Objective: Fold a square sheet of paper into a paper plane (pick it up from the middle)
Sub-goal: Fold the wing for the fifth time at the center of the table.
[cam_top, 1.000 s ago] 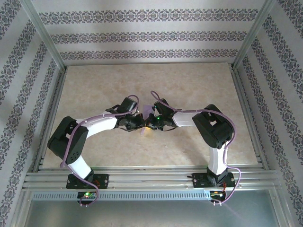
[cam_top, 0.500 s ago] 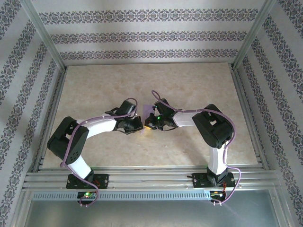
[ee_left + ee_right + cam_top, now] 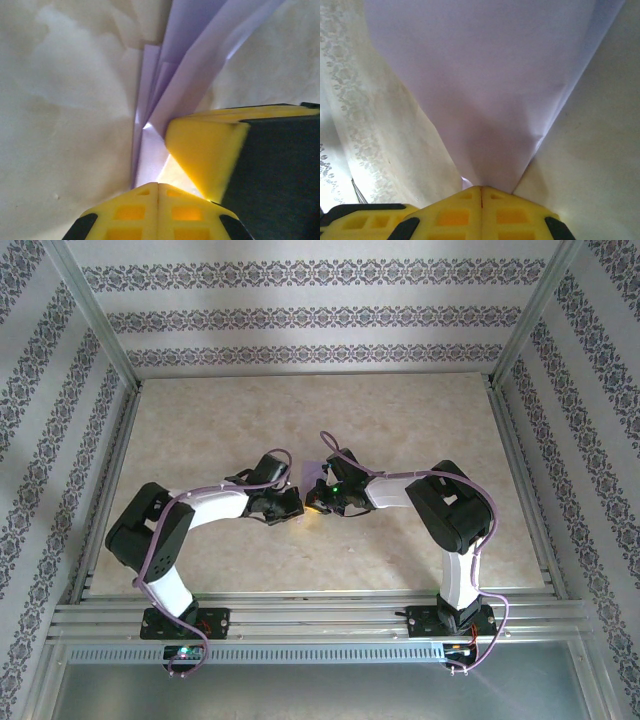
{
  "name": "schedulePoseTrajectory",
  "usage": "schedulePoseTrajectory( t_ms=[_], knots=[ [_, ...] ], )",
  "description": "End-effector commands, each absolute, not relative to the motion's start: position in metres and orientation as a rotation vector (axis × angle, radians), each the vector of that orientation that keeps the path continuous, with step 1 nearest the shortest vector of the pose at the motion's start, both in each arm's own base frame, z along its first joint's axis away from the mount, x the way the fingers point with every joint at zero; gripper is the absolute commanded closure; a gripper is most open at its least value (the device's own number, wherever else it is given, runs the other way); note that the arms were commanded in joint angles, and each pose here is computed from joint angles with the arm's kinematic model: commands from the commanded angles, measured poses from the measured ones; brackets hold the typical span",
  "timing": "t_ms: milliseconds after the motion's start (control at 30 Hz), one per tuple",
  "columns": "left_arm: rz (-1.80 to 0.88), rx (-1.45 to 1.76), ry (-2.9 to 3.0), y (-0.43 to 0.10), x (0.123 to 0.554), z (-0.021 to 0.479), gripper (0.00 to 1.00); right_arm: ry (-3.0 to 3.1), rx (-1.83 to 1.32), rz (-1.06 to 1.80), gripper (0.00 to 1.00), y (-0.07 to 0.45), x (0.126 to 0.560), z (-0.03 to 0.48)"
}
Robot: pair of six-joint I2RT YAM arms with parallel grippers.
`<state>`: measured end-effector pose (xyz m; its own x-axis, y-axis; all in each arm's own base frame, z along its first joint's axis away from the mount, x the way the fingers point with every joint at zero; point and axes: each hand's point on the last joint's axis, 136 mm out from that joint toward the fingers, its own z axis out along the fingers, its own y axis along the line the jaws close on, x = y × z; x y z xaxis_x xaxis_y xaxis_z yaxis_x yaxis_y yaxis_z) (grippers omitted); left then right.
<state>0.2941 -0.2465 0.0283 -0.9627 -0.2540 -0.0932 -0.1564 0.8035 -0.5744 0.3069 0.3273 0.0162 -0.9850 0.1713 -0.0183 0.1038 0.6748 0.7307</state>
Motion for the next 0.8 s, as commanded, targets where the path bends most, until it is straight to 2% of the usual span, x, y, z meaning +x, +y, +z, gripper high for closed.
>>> schedulePoseTrajectory(
  t_ms=[0, 167, 333, 500, 767],
  knots=[
    [-0.887, -0.329, 2.816, -0.249, 0.299, 0.026, 1.0, 2.865, 0.303, 1.168, 0.96, 0.315, 0.296, -0.009],
    [-0.801, -0.351, 2.869, -0.238, 0.29, 0.01, 1.0, 2.726, 0.204, 1.331, 0.96, 0.325, 0.31, 0.026],
    [-0.747, -0.356, 2.905, -0.23, 0.281, 0.002, 1.0, 2.575, 0.106, 1.31, 0.93, 0.307, 0.34, 0.066],
    [-0.739, -0.34, 2.917, -0.229, 0.28, 0.002, 1.0, 2.569, 0.079, 1.24, 0.93, 0.29, 0.357, 0.063],
    [-0.734, -0.336, 2.931, -0.23, 0.28, 0.001, 1.0, 2.596, -0.036, 1.274, 0.94, 0.307, 0.36, 0.052]
  ],
)
